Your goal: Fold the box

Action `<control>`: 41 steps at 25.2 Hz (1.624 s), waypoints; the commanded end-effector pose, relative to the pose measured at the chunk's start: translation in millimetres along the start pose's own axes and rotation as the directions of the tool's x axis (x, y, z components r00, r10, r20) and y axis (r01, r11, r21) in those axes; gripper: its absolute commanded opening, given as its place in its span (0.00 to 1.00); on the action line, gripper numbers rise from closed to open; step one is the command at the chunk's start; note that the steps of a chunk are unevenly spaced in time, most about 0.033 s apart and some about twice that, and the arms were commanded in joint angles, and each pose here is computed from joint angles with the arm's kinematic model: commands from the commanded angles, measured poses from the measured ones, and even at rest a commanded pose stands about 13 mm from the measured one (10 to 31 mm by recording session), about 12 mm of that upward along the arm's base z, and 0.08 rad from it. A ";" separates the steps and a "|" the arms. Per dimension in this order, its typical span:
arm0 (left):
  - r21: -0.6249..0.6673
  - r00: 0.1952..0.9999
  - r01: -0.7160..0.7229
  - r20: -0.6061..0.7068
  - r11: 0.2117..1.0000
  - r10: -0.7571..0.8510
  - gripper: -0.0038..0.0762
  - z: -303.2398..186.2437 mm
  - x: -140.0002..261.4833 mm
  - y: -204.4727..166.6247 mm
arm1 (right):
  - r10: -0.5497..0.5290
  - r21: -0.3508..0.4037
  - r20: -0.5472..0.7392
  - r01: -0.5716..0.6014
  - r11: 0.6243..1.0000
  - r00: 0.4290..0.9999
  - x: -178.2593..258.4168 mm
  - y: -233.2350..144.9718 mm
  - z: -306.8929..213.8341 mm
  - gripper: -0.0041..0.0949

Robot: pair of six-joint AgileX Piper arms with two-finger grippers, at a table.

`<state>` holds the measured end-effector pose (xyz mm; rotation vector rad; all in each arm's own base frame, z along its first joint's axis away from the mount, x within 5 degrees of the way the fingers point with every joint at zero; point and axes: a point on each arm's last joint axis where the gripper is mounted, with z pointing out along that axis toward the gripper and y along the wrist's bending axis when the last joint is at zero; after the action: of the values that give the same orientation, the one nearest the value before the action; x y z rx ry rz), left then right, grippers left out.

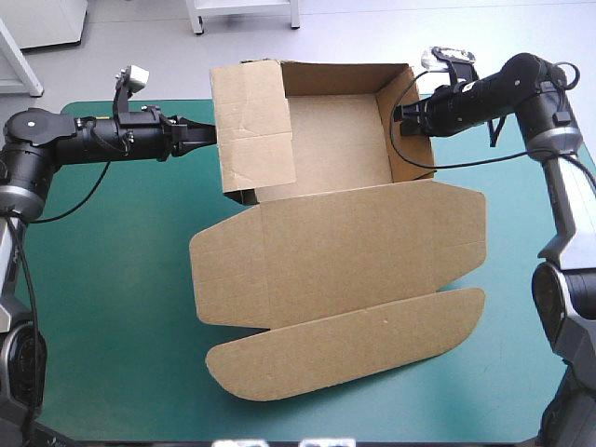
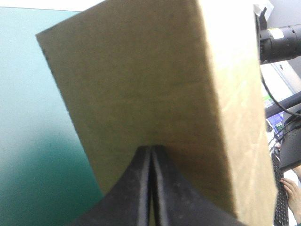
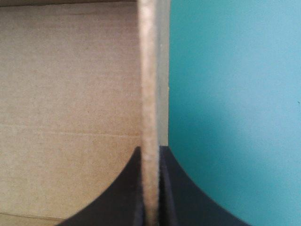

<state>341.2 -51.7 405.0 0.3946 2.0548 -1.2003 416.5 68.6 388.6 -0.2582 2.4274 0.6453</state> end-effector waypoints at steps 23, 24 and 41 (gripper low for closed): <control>0.083 0.999 0.046 0.016 0.996 -0.047 0.67 3.9 -4.6 -44.7 | -0.003 0.005 0.040 0.003 1.000 0.999 -5.1 17.0 -4.0 0.04; 0.059 0.999 0.044 0.012 0.997 -0.045 0.67 6.2 -3.8 -43.8 | -0.010 0.008 0.035 0.010 1.000 0.999 -4.5 19.6 -2.5 0.04; -0.383 0.998 -0.047 -0.053 0.923 0.029 0.66 32.2 -1.6 -47.3 | 0.001 0.041 0.029 -0.002 0.999 1.000 -2.6 33.5 5.2 0.04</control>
<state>341.2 -100.1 390.1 0.3106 2.3677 -0.7840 423.3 97.1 362.8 -0.2603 2.5388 0.5335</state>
